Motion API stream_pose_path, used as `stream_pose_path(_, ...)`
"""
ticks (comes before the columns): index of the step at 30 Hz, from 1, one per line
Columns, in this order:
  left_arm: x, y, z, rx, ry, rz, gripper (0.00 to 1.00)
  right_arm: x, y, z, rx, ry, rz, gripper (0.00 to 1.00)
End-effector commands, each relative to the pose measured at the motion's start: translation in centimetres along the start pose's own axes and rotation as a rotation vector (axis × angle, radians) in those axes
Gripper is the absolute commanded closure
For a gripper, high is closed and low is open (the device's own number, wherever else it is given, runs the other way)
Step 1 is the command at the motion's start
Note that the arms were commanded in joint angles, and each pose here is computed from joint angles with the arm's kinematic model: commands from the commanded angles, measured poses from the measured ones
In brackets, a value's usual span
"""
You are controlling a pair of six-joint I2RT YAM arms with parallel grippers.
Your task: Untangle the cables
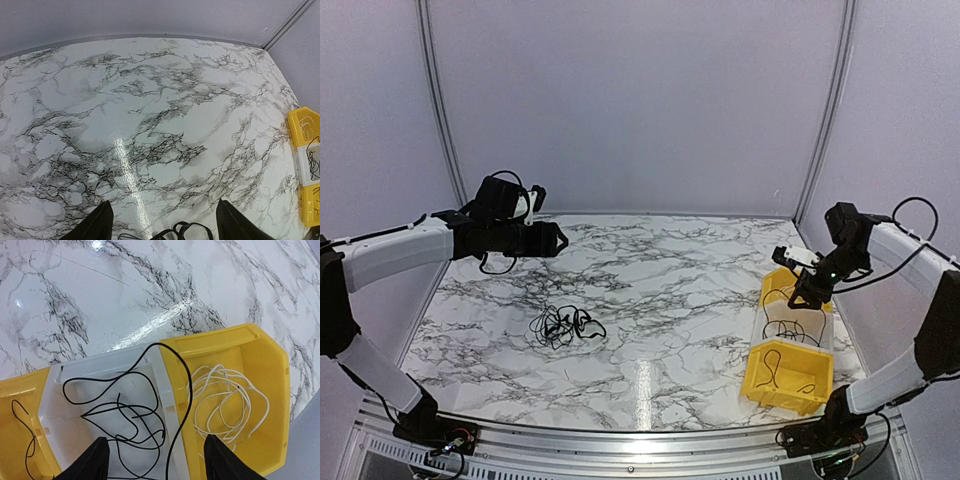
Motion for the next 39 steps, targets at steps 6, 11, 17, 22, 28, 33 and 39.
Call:
stream_pose_path(6, -0.1, 0.2, -0.2, 0.011, -0.013, -0.009, 0.27, -3.7, 3.0, 1.8, -0.108, -0.023, 0.083, 0.40)
stream_pose_path(11, -0.3, 0.2, -0.2, 0.014, -0.022, -0.012, 0.27, -4.5, 2.9, 3.1, -0.095, -0.025, 0.096, 0.44)
stream_pose_path(17, -0.3, 0.2, -0.3, 0.013, -0.026, -0.012, 0.27, -4.6, 3.0, 4.0, -0.096, 0.023, 0.119, 0.64)
stream_pose_path(22, -0.4, 0.2, -0.4, 0.012, -0.030, -0.014, 0.27, -4.3, 3.2, 3.7, -0.100, 0.057, 0.120, 0.92)
stream_pose_path(28, -0.4, 0.3, -0.4, 0.011, -0.031, -0.013, 0.27, -2.5, 3.1, 0.9, -0.105, 0.044, 0.097, 1.00)
stream_pose_path(33, -0.5, 0.2, -0.4, 0.017, -0.043, -0.021, 0.27, 1.1, 0.2, 0.7, -0.071, -0.034, 0.072, 1.00)
stream_pose_path(39, -0.6, 0.0, -0.2, 0.028, -0.053, -0.032, 0.27, 2.5, -2.8, 2.7, -0.004, -0.028, 0.117, 1.00)
Point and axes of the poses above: each gripper's point midway between its finger pads, its own z axis out along the fingers, its own x axis along the line the jaws close on, y = z × x, the point moved 6 cm from there along -z, back along the fingers, and after that the axes turned 5 degrees about -z, right-handed, at the moved point
